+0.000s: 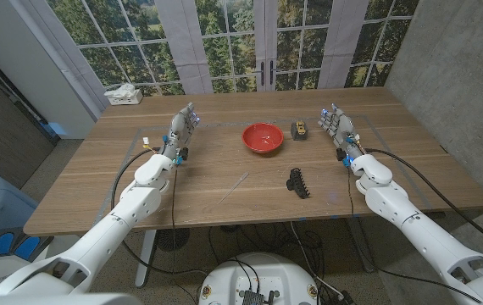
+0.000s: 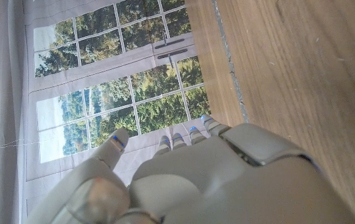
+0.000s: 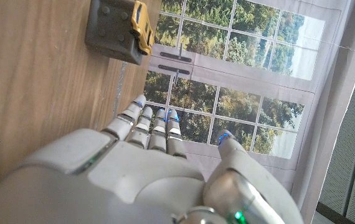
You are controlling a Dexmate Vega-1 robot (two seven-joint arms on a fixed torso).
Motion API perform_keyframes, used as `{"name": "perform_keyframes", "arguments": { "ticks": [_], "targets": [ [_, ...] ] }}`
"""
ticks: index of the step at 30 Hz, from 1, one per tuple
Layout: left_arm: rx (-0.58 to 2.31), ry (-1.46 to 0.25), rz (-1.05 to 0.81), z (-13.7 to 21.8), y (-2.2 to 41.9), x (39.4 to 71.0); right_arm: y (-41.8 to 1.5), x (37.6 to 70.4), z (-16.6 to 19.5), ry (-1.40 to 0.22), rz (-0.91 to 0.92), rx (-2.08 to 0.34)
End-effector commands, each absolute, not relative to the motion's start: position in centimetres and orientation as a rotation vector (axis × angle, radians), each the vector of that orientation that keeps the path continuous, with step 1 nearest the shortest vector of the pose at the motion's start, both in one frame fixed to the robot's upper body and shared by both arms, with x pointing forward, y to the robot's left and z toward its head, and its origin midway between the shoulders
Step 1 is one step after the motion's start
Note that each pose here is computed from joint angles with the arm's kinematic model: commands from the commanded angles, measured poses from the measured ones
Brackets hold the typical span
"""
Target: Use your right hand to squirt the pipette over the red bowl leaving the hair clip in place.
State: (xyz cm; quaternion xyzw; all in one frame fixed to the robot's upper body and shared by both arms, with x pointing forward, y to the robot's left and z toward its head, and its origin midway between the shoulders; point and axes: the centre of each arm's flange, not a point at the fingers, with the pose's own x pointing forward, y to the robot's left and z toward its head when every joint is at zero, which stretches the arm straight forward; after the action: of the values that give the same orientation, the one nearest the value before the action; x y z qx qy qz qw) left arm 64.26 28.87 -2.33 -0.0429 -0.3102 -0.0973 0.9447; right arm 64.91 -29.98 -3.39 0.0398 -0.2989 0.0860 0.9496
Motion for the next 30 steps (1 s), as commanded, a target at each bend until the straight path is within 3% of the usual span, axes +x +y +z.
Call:
{"name": "perform_keyframes", "arguments": {
  "ticks": [1, 30],
  "targets": [
    [-0.081, -0.641, -0.203, -2.1, 29.2, 64.1, -29.3, 64.2, -3.0, -0.626, 0.123, 0.019],
    [-0.107, -0.653, -0.219, -2.4, 30.0, 64.4, -25.7, 62.0, -1.0, -0.683, -0.017, -0.27]
  ]
}}
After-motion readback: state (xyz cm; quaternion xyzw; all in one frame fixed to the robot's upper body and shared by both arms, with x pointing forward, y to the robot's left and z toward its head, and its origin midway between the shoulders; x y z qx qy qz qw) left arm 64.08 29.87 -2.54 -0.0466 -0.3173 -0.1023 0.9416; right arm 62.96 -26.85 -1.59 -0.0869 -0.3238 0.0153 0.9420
